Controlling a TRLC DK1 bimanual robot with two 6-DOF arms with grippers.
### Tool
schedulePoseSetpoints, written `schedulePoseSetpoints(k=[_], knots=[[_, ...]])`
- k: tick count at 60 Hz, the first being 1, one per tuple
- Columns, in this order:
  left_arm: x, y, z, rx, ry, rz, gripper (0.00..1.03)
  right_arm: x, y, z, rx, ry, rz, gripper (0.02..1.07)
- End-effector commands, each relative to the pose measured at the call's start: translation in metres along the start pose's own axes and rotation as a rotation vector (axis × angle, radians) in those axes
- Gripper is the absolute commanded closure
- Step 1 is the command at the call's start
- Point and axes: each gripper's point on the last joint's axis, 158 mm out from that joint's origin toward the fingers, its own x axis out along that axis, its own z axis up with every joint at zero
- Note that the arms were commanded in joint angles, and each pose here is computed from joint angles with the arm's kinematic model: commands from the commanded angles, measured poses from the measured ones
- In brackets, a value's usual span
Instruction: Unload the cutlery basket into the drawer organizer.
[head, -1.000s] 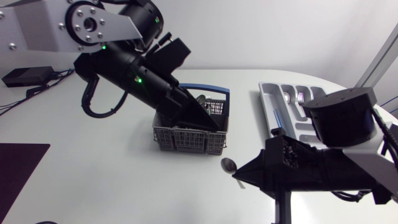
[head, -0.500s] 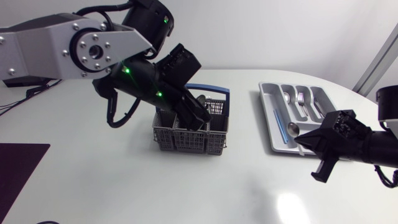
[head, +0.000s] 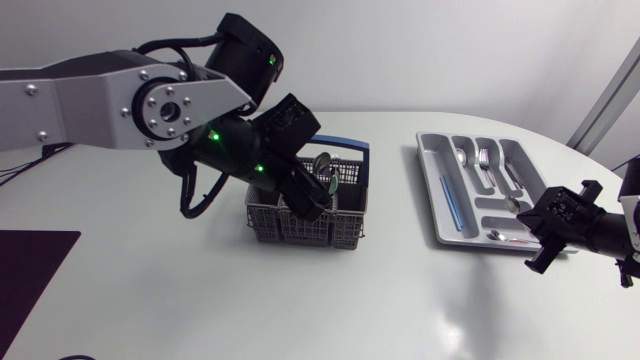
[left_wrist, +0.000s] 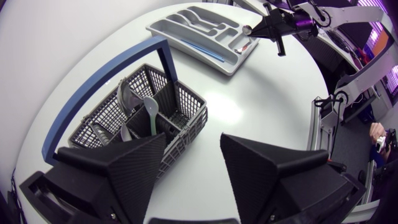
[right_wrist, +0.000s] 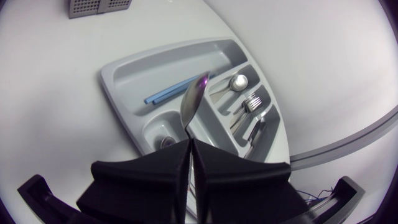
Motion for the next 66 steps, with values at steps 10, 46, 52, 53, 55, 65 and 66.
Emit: schedulePoseSetpoints(k=[10,46,52,53,55,65,66], knots=[[0.005,0.008,-0.023,-0.043,0.041,0.010,0.41,0.028,0.013,-0.042,-0.084,0.094,0.027,1.01],[-0.004,0.022,-0.040,-0.066,0.029,0.044,0.41,0.008,0.005,-0.029,-0.038,0.173,-0.022,0.31],[-0.005,0.025,-0.042,-0.063,0.016,0.054,0.41,-0.014,0.008,0.009,0.035,0.128,-0.004,0.31],[-0.005,0.026,-0.042,-0.064,0.012,0.058,0.41,-0.017,0.010,0.017,0.052,0.122,0.005,0.31],[-0.004,0.027,-0.044,-0.063,0.010,0.059,0.41,-0.023,0.015,0.031,0.079,0.108,0.031,0.31],[0.000,0.027,-0.051,-0.063,0.008,0.063,0.41,-0.042,0.050,0.104,0.195,0.040,0.161,0.32],[-0.001,0.027,-0.051,-0.062,0.003,0.065,0.41,-0.043,0.053,0.111,0.205,0.034,0.171,0.32]])
